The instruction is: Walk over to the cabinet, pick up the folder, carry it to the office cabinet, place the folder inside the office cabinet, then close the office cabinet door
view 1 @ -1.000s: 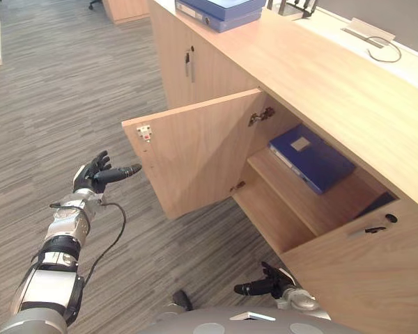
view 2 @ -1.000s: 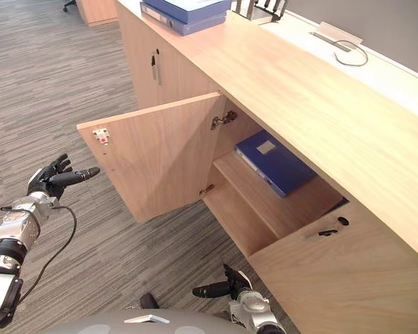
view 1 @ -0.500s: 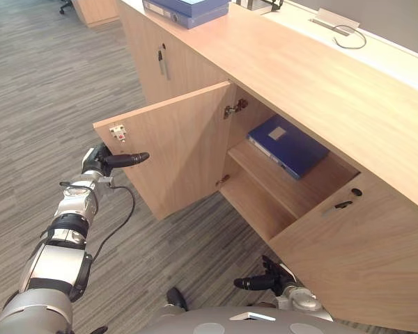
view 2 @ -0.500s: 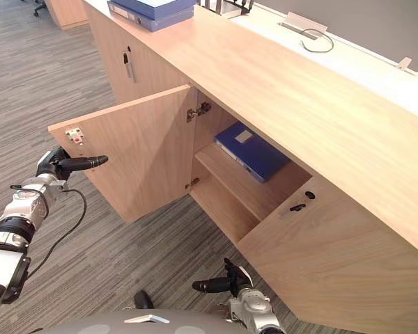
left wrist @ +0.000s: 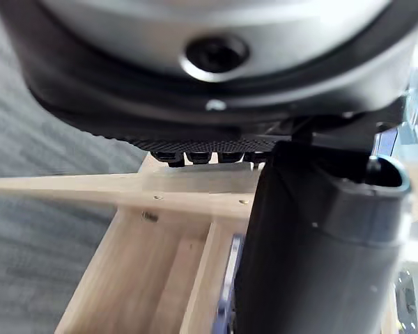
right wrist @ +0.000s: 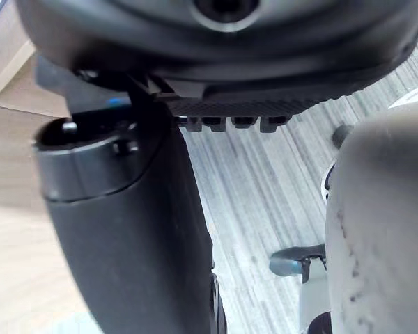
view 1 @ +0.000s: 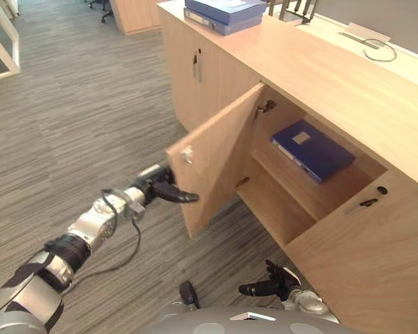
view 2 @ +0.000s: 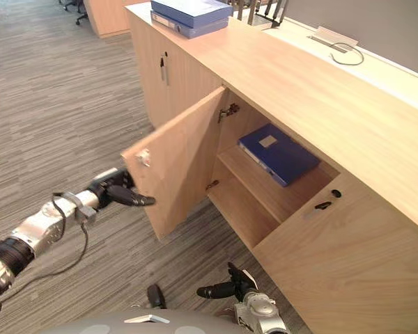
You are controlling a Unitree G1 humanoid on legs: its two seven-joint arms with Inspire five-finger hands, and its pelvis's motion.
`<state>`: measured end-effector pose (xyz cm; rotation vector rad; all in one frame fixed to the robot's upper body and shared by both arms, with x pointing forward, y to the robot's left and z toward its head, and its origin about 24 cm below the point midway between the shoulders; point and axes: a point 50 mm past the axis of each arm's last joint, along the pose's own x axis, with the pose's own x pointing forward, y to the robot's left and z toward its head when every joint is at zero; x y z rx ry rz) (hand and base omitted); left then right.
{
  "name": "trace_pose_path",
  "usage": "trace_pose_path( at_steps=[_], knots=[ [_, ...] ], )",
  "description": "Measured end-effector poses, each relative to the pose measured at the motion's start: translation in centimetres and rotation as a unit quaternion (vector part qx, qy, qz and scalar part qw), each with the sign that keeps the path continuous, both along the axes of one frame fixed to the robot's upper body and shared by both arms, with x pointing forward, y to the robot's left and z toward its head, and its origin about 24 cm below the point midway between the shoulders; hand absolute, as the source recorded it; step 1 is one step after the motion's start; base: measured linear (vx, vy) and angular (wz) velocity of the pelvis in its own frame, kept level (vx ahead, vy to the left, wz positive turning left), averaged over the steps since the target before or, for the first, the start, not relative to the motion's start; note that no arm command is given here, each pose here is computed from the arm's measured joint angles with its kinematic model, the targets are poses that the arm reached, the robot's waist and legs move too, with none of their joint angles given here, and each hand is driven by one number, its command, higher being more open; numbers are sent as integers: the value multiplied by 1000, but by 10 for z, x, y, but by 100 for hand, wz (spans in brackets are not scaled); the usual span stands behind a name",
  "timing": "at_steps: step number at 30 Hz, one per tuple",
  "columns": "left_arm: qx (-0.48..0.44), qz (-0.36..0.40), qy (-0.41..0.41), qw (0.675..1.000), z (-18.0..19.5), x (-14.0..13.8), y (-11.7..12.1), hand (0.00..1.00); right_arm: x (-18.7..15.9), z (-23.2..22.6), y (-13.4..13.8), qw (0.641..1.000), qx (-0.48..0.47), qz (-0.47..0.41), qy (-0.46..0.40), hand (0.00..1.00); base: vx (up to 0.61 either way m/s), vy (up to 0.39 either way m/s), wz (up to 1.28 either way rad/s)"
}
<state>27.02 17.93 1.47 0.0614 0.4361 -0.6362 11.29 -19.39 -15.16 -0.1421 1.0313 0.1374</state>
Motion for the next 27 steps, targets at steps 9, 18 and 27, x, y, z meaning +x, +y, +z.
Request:
trace_pose_path(
  at_steps=[9,18,27],
  knots=[
    [-319,-351,21,880,82,-70,-202,100,4,-5,-3,999,-33,15,18,100,39,100,-2],
    [-421,-412,-39,807,138,-87,-247,100,3,-5,-11,994,-71,77,34,100,-2,-37,-16],
    [-421,-408,-37,809,138,-87,-249,100,-16,-9,-20,990,-91,85,60,100,-23,-15,-1]
  ],
)
